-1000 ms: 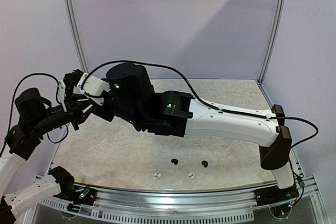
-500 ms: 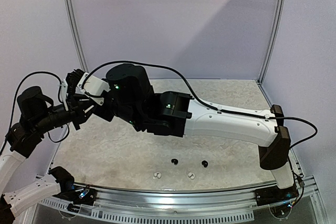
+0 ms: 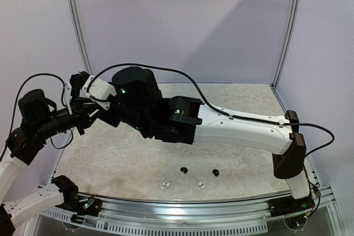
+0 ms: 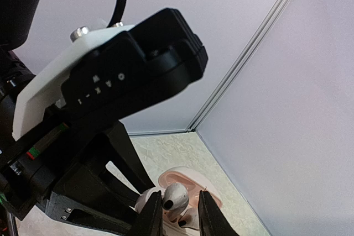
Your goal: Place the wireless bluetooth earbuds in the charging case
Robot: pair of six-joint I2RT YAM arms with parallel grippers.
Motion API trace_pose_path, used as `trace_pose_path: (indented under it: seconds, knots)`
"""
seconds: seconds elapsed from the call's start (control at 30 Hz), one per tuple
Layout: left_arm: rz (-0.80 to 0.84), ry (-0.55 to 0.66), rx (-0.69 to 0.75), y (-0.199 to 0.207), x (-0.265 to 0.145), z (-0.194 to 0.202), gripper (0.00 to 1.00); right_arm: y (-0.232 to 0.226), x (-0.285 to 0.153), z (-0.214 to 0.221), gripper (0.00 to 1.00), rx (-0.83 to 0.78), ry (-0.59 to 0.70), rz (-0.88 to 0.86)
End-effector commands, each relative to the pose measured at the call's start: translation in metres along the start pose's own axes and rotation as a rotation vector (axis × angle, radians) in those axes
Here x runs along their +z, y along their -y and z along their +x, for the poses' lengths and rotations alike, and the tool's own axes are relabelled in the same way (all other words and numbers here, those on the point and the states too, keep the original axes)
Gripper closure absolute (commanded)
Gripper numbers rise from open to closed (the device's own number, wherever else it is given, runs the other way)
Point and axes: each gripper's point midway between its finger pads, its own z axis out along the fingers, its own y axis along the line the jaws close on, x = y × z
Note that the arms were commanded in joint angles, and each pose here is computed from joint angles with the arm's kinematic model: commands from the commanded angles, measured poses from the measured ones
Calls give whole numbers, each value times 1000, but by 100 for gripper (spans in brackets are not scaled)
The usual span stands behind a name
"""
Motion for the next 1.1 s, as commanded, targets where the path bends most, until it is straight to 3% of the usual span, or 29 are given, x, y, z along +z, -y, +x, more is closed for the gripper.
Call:
trace_pose_path:
  seconds: [0.0,1.07]
  knots:
    - [38,143,53,11,-11,-47,100,-17,15,46,76,-36,-117,-39]
    - [30,150,48,9,-10,-49,100,-21,19,56,69,-18,-132,-57]
